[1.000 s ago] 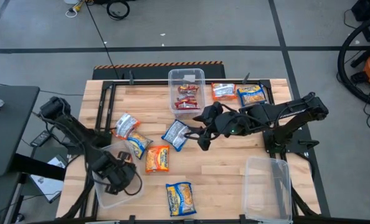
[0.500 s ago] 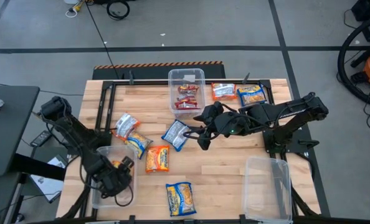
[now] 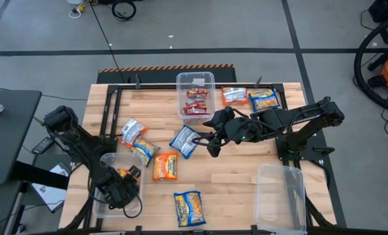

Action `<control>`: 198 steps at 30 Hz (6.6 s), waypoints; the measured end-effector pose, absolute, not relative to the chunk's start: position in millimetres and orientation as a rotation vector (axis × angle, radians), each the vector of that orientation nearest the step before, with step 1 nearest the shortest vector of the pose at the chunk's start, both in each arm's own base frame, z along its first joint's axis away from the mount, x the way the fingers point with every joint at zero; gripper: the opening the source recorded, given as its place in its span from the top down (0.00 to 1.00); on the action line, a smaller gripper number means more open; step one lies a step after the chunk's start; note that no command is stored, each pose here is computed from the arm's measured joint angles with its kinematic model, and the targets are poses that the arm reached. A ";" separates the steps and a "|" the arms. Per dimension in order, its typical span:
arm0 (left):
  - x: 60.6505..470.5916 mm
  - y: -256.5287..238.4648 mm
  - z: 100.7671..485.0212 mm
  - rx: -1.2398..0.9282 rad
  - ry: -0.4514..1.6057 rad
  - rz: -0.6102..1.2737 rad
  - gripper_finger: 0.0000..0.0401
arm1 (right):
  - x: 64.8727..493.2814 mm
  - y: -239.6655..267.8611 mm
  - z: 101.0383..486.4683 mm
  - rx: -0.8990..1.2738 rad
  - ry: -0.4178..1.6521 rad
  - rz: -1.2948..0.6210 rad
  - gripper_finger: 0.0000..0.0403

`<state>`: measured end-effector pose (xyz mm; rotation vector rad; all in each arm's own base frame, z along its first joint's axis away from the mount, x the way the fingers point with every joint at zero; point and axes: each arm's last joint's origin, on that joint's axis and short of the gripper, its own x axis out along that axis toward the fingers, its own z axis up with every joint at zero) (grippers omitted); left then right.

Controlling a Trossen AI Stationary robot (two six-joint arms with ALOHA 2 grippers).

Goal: Sort Maruchan noodles
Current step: Put the orange noodle pack into the bottom left transparent bin

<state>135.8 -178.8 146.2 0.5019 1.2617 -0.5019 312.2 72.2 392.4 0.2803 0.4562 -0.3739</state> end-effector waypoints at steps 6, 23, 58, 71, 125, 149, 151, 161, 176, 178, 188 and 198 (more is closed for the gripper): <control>134.1 -180.0 145.3 0.498 1.274 -0.519 0.80 | 312.2 72.2 392.4 0.280 0.456 -0.374 0.48; 135.2 -182.2 235.8 0.228 1.130 -0.514 0.99 | 312.4 71.6 392.5 0.282 0.455 -0.375 0.48; 160.0 -123.5 244.0 -0.098 0.902 -1.147 1.00 | 316.1 77.9 398.6 0.266 0.422 -0.243 0.48; 152.4 -132.3 192.5 -0.326 0.800 -1.096 0.98 | 316.2 76.6 399.6 0.264 0.400 -0.288 0.48; 140.8 -161.9 148.9 -0.629 0.772 -0.822 0.79 | 418.6 108.7 259.0 -0.093 0.703 -0.052 0.47; 137.8 -158.3 156.7 -0.800 0.847 -0.762 0.70 | 420.9 108.7 256.3 -0.036 0.698 -0.079 0.47; 137.9 -157.5 155.0 -0.801 0.859 -0.737 0.71 | 420.8 108.7 256.4 -0.034 0.698 -0.080 0.47; 139.3 -157.2 160.4 -0.818 0.854 -0.737 0.82 | 428.3 112.4 241.5 -0.158 0.714 -0.016 0.47; 144.8 -156.8 193.8 -0.578 0.995 -0.647 0.98 | 441.3 122.7 203.7 -0.478 0.743 0.244 0.48; 143.8 -152.8 204.3 -0.513 1.013 -0.609 0.99 | 442.4 124.1 194.3 -0.473 0.766 0.283 0.48; 118.0 -109.9 266.4 -0.175 1.049 -0.303 0.99 | 451.4 143.5 162.0 -0.540 0.739 0.277 0.49; 114.9 -113.2 273.4 -0.202 1.113 -0.365 0.99 | 452.0 153.8 131.1 -0.814 0.772 0.226 0.49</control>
